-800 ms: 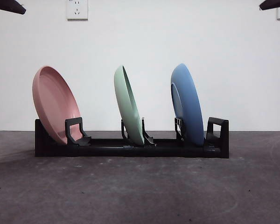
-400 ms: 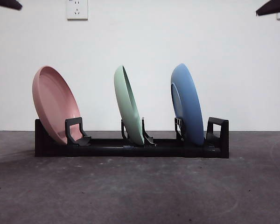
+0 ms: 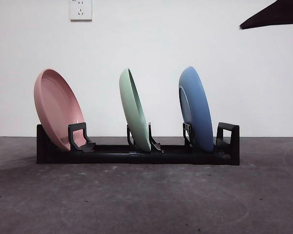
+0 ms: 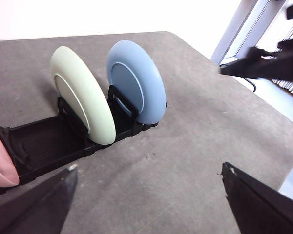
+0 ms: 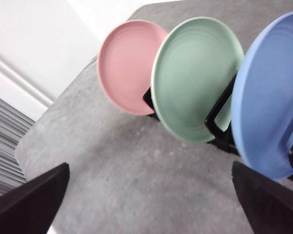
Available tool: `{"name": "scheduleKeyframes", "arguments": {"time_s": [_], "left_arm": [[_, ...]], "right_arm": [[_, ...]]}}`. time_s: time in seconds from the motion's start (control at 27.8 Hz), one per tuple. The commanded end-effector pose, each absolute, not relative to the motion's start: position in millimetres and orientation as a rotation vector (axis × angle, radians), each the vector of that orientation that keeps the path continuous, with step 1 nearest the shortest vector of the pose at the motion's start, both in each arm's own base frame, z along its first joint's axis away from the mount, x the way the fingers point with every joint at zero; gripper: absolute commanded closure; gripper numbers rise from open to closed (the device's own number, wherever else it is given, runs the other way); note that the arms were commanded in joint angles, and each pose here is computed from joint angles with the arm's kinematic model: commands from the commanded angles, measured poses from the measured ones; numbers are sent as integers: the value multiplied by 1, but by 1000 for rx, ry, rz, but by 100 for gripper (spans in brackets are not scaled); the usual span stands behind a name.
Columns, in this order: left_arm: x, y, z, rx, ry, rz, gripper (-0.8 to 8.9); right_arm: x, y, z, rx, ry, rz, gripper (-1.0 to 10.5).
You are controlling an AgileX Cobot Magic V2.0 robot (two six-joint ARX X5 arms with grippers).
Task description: Place the plate
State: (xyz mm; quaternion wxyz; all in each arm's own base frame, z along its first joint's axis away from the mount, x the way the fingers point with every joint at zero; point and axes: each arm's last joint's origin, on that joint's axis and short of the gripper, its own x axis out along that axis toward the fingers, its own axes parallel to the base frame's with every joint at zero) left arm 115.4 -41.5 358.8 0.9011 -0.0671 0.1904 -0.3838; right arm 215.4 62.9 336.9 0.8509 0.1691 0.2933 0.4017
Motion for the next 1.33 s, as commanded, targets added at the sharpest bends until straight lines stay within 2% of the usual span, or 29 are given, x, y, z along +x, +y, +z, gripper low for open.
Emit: {"name": "scheduleKeyframes", "arguments": {"time_s": [0.04, 0.32, 0.61, 0.68, 0.94, 1.08, 1.19, 1.33], "left_arm": [[107, -40, 365, -134, 365, -804, 346], [85, -35, 364, -136, 372, -804, 346], [67, -32, 361, -140, 391, -802, 346], [65, -31, 361, -139, 389, -803, 346], [62, -31, 361, -140, 392, -802, 346], [62, -31, 361, -140, 393, -802, 346], [62, -31, 360, -140, 393, -802, 346], [62, -31, 360, -139, 393, -802, 346]], "right_arm": [[241, 69, 341, 384, 649, 840, 398], [320, 86, 338, 422, 730, 817, 398], [368, 97, 315, 438, 797, 808, 470], [373, 98, 308, 441, 812, 804, 492], [381, 100, 293, 449, 849, 812, 676], [382, 100, 292, 450, 853, 811, 885], [382, 100, 292, 460, 858, 806, 935], [379, 100, 300, 496, 856, 803, 935]]}}
